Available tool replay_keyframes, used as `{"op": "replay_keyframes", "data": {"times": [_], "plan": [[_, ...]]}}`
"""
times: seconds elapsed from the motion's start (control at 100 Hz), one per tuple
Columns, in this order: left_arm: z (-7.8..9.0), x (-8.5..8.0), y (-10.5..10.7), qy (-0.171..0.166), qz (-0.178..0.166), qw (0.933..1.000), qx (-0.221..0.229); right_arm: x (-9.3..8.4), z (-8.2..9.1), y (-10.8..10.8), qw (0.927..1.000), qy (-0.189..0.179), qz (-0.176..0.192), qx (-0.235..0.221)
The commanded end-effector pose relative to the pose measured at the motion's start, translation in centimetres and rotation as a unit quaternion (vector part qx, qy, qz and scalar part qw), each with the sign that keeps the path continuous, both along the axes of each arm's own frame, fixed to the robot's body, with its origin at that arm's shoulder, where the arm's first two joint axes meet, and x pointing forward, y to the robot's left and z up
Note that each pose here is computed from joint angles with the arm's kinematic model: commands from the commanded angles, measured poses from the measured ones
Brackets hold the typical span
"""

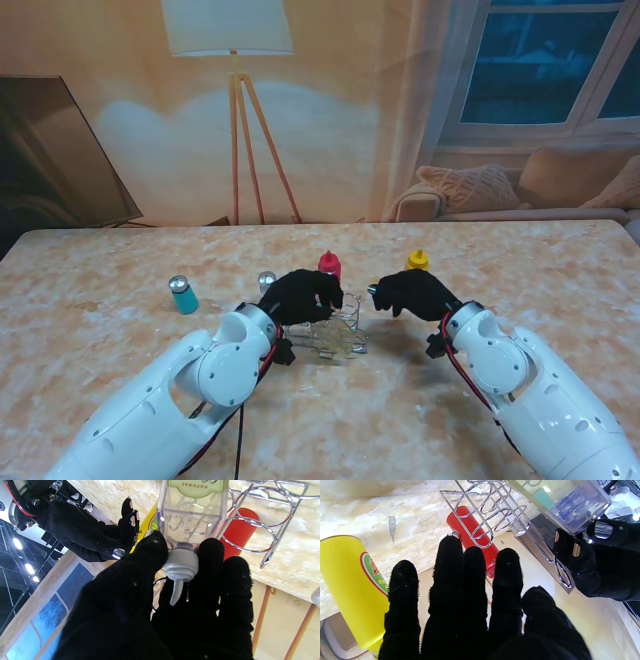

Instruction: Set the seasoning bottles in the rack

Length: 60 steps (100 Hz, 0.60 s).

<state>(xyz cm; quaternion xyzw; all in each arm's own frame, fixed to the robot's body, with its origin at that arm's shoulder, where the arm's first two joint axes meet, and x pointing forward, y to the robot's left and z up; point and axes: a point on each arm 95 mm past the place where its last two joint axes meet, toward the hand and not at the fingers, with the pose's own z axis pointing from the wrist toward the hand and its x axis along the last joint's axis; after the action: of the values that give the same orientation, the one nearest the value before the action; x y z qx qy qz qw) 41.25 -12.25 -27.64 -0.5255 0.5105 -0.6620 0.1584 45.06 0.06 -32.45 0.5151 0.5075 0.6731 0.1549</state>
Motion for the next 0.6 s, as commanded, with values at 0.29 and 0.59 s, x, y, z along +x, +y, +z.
{"op": "replay_keyframes", "data": {"times": [0.29, 0.59], "plan": [[0.65, -0.05, 0.07, -0.018, -0.016, 0.9992, 0.033, -0.29, -0.42, 0.33, 0.9999, 0.008, 0.006, -0.002], [0.72, -0.12, -0.13, -0.035, -0.02, 0.9979, 0.051, -0.26, -0.48, 0.32, 0.9999, 0.008, 0.006, -0.002]]}}
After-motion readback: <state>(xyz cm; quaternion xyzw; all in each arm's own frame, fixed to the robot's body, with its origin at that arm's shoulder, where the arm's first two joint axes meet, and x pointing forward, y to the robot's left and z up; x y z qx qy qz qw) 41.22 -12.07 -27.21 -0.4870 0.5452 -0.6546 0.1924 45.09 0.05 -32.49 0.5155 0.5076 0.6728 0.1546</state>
